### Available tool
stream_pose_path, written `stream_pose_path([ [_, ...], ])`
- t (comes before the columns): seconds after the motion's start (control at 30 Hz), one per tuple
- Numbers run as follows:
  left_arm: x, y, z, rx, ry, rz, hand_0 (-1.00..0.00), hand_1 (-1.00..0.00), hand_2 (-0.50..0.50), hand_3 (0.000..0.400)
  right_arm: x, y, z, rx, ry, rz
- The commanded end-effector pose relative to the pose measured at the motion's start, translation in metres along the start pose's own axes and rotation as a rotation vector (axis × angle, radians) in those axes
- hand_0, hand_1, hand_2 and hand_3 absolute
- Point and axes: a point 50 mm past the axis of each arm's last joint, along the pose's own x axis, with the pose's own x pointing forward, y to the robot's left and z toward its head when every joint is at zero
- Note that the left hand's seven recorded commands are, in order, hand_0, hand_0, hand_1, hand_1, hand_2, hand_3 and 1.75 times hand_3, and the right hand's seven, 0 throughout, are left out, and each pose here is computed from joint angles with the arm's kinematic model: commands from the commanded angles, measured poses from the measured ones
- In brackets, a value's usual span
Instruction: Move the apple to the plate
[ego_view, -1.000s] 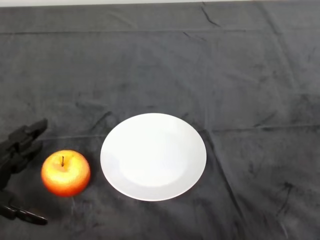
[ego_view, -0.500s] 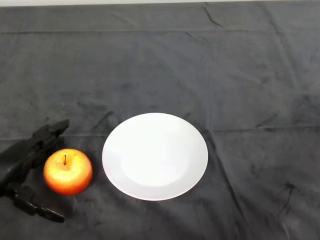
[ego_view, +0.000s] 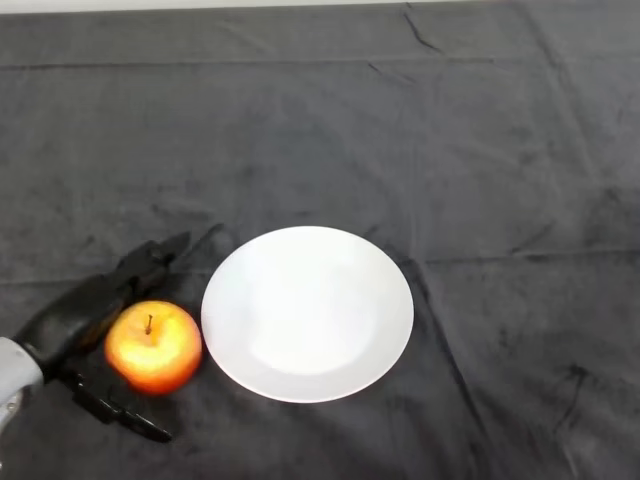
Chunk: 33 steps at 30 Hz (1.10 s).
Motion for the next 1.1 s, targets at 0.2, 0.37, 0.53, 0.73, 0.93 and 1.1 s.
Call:
stream_pose_path([
  [0.2, 0.0, 0.008, 0.002, 0.061, -0.02, 0.025, -1.0, -1.0, 0.0, 0.4, 0.0042, 0.0138, 0.0135, 0.009, -0.052, 0.038],
  [0.37, -0.006, 0.015, 0.001, 0.082, -0.038, 0.057, -1.0, -1.0, 0.0, 0.4, 0.0042, 0.0138, 0.0136, 0.009, -0.052, 0.038],
  [0.53, -0.016, 0.029, 0.0, 0.103, -0.04, 0.098, -1.0, -1.0, 0.0, 0.4, 0.0042, 0.0138, 0.0136, 0.01, -0.052, 0.038],
  [0.73, -0.025, 0.045, 0.002, 0.128, -0.038, 0.167, -1.0, -1.0, 0.0, 0.4, 0.0042, 0.0139, 0.0136, 0.011, -0.052, 0.038],
  [0.93, -0.02, 0.059, 0.014, 0.151, -0.062, 0.257, -1.0, -1.0, 0.0, 0.4, 0.0042, 0.0138, 0.0136, 0.011, -0.052, 0.038],
  [1.1, -0.014, 0.069, 0.027, 0.162, -0.101, 0.369, -1.0, -1.0, 0.0, 0.4, 0.0042, 0.0138, 0.0136, 0.011, -0.052, 0.038],
])
